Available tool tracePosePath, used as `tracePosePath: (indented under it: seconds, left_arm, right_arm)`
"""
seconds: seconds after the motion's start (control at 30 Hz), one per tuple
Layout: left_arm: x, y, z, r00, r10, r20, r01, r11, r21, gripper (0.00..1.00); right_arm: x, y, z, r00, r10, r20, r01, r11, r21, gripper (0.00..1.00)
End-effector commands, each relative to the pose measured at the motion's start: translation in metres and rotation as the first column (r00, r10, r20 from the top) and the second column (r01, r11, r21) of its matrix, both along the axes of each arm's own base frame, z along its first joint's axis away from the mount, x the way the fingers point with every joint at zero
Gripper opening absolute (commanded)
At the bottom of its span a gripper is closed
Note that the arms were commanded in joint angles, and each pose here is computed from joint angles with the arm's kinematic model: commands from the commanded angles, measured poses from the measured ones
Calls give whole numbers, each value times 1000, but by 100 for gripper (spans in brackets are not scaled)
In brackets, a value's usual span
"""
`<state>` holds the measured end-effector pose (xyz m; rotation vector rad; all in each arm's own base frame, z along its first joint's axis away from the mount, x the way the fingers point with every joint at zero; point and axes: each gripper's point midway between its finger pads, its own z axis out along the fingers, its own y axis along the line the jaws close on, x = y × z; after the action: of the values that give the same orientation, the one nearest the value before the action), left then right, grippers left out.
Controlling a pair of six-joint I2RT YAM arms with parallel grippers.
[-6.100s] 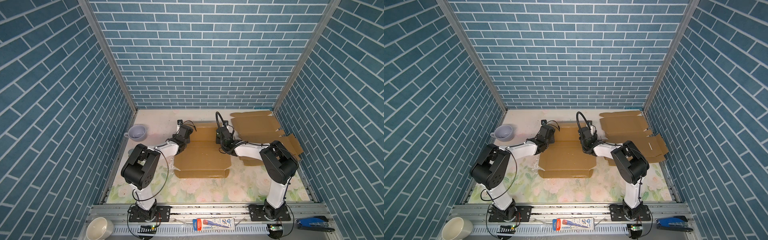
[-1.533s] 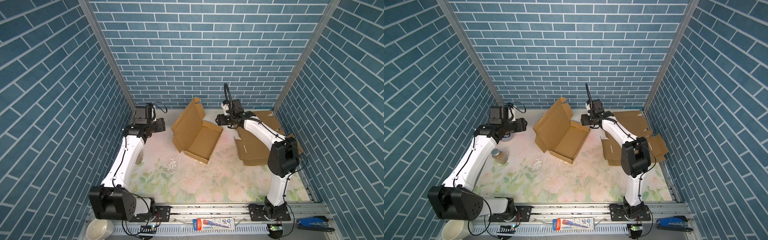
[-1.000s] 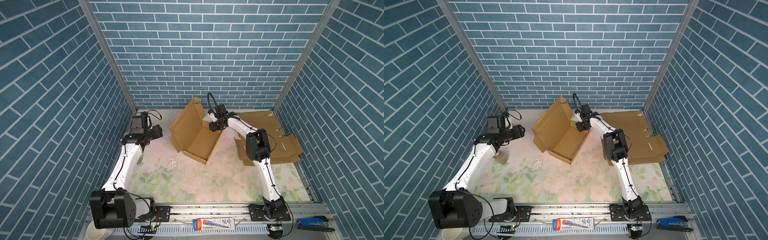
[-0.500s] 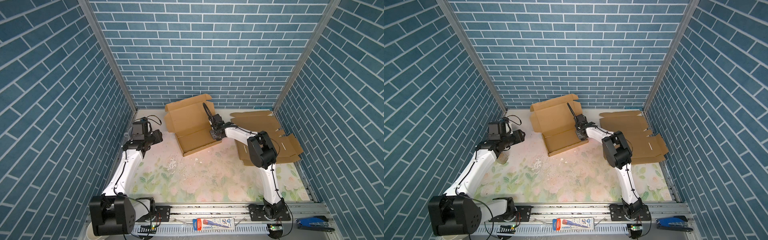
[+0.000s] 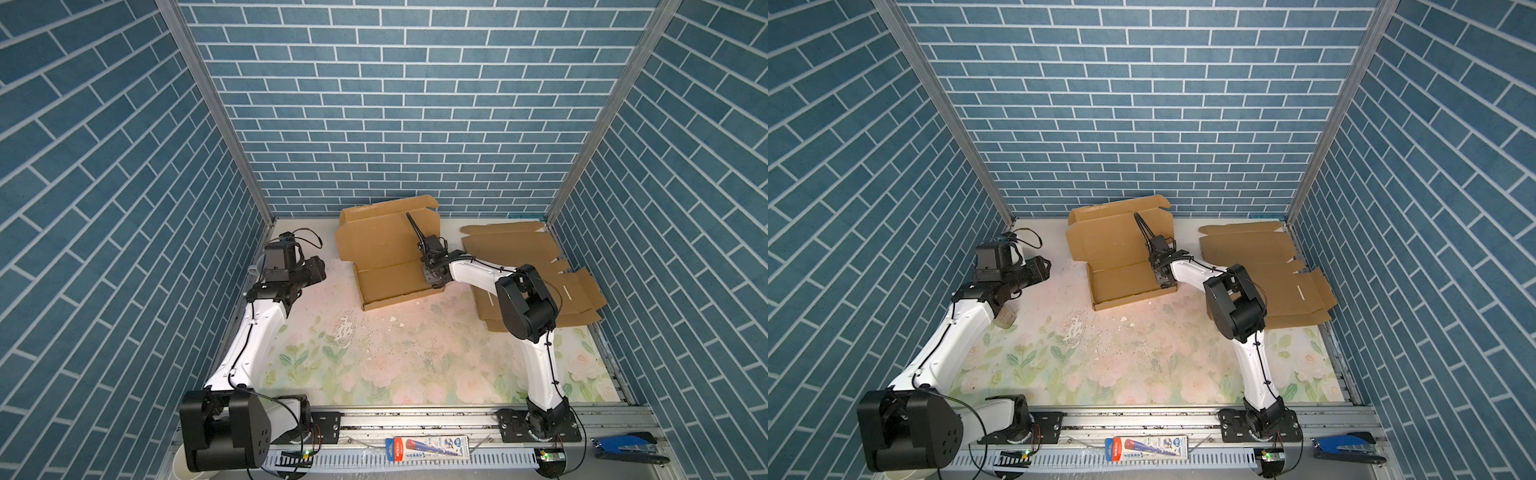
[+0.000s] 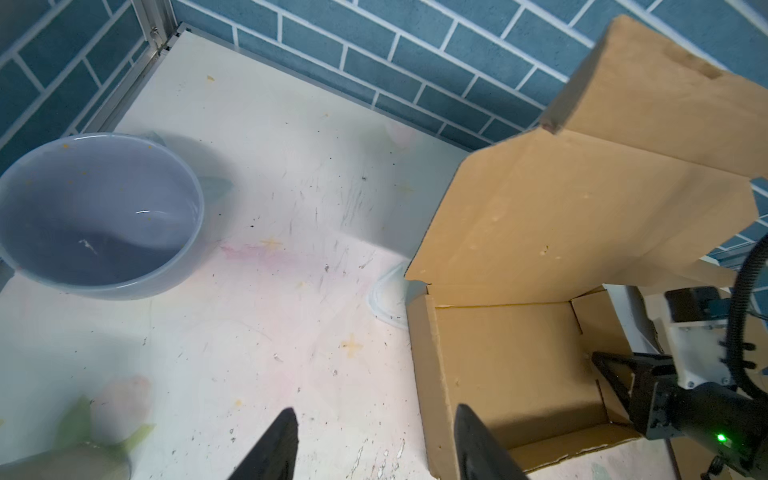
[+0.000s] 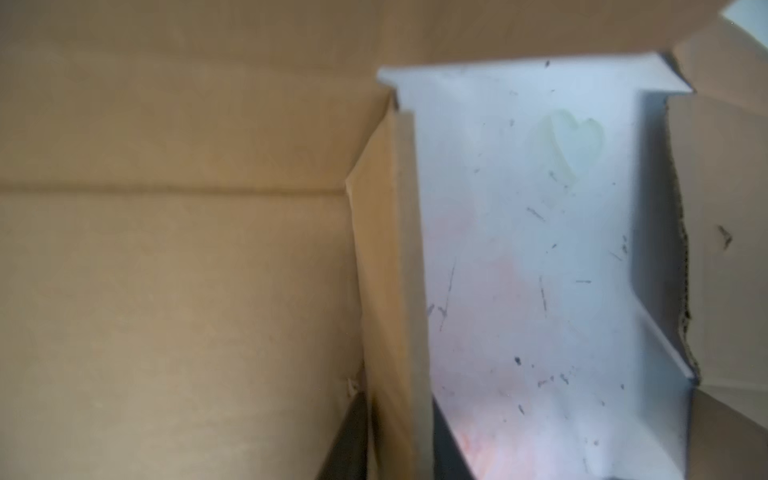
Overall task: Fold the paper box
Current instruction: 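Release the box and raise both grippers above its upright lid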
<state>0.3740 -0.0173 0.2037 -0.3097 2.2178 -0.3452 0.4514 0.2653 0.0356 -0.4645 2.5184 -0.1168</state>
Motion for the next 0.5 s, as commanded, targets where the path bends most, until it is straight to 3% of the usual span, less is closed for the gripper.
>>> tracePosePath:
  seconds: [0.0, 0.23, 0.47]
  left_arm:
    - [7, -7, -5, 998, -57, 22, 57, 998, -12, 64]
    - [32, -22, -2, 983, -183, 25, 184, 983, -10, 68]
    - [57, -35, 15, 940, -330, 86, 330, 944, 8, 69]
  right_arm:
    - [-10, 2, 19, 998, -22, -50, 27, 995, 97, 37]
    - [-6, 6, 83, 998, 63, -27, -48, 925, 376, 63]
    - [9, -14, 164, 978, 199, 63, -198, 789, 582, 67]
